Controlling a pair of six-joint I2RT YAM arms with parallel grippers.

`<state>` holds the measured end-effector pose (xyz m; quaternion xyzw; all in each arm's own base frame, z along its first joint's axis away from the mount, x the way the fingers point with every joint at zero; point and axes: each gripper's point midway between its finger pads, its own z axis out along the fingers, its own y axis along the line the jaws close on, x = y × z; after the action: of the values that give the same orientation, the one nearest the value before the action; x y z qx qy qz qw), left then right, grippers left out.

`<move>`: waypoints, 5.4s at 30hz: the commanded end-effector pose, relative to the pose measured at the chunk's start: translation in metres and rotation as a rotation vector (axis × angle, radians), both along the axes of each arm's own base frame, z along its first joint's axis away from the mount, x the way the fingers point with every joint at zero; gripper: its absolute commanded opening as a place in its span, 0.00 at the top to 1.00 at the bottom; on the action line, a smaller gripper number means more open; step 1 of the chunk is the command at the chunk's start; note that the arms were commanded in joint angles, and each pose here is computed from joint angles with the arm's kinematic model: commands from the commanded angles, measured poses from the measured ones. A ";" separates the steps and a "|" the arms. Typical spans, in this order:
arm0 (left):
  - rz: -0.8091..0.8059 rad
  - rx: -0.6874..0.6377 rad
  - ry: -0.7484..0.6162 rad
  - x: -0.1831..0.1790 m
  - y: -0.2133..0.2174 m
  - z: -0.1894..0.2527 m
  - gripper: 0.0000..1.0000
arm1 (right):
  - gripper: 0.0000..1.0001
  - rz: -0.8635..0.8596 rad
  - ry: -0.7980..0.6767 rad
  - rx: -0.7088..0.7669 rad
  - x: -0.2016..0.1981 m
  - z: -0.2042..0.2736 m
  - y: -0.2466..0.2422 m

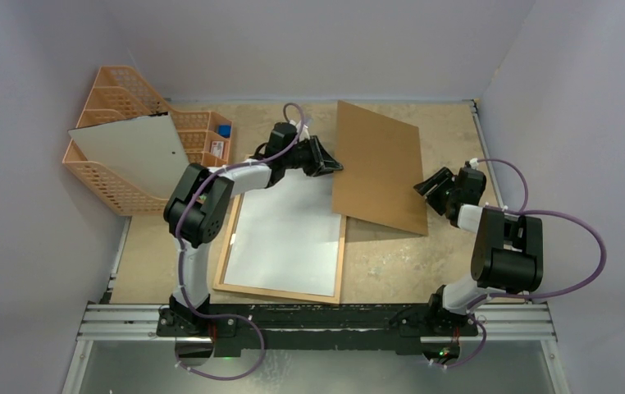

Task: Put the photo into the frame
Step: Pick up the photo frame item at the center of the board, then turn over the photo frame item, then move the photo frame to the center of the board.

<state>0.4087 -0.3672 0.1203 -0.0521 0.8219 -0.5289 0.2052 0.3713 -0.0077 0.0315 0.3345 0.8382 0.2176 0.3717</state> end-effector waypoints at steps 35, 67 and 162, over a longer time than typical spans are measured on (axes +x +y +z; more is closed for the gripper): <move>0.190 0.294 -0.943 -0.075 -0.037 0.209 1.00 | 0.24 0.043 -0.429 -0.231 -0.031 0.286 0.068; 0.410 0.523 -1.197 -0.115 -0.086 0.213 1.00 | 0.27 0.096 -0.416 -0.345 -0.018 0.316 0.104; 0.668 0.822 0.052 -0.117 0.287 -0.085 0.34 | 1.00 0.520 -0.817 0.083 -0.015 0.340 0.183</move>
<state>0.2879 -0.0673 0.0366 -0.2341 0.9080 -0.0229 0.3466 0.3649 0.1747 0.3318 0.0341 0.7155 0.4241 0.5540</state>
